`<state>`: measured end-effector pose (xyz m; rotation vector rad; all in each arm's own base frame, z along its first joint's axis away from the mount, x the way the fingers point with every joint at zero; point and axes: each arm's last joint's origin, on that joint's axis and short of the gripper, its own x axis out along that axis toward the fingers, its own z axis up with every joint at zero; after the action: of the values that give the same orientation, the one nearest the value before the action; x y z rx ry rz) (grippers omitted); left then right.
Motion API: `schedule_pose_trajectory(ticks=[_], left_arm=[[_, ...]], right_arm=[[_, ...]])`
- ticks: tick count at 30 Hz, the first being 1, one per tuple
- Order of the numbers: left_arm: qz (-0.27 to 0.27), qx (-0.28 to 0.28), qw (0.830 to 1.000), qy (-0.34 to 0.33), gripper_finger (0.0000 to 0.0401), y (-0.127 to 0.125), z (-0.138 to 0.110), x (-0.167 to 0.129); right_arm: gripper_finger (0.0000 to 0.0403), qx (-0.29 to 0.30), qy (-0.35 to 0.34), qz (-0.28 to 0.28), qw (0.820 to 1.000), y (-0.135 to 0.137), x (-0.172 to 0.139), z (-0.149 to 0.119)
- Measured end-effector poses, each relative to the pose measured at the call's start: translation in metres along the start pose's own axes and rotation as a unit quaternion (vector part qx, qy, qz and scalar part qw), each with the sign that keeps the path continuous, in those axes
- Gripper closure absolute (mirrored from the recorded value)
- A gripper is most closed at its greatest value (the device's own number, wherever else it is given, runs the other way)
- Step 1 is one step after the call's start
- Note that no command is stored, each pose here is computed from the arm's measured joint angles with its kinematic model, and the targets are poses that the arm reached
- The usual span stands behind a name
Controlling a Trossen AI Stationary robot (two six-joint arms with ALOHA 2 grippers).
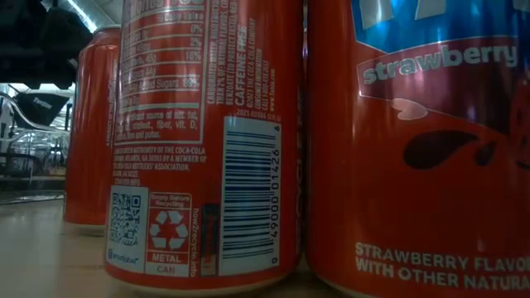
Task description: Sort soda cans
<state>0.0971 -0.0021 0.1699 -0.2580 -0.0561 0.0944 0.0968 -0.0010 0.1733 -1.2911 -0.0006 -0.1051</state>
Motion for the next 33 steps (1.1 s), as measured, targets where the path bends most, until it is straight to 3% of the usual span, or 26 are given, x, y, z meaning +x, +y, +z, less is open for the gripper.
schedule_pose_trajectory(ticks=[4,14,21,24,29,33], left_arm=[[0.062,0.007,0.997,-0.037,0.0074,0.004,0.005,0.000],[0.070,-0.047,0.995,-0.051,0.0074,0.004,0.007,0.000],[0.148,-0.013,0.986,-0.073,0.0074,0.008,0.009,-0.002],[0.195,0.028,0.977,-0.081,0.0074,0.010,0.011,-0.003],[0.201,0.017,0.973,-0.116,0.0074,0.009,0.017,-0.004],[0.205,0.067,0.970,-0.116,0.0074,0.007,0.029,-0.006]], right_arm=[[0.0023,0.000,0.000,0.000,1.000,0.000,0.000,0.000],[0.0023,0.021,-0.002,0.000,1.000,0.000,0.000,0.000],[0.0023,0.044,-0.008,-0.020,0.999,-0.004,0.000,0.001],[0.0023,0.034,-0.017,-0.050,0.998,-0.010,-0.001,0.003],[0.0023,-0.020,-0.030,-0.075,0.997,-0.015,-0.001,0.005],[0.0023,-0.054,-0.016,-0.083,0.995,-0.016,-0.001,0.004]])
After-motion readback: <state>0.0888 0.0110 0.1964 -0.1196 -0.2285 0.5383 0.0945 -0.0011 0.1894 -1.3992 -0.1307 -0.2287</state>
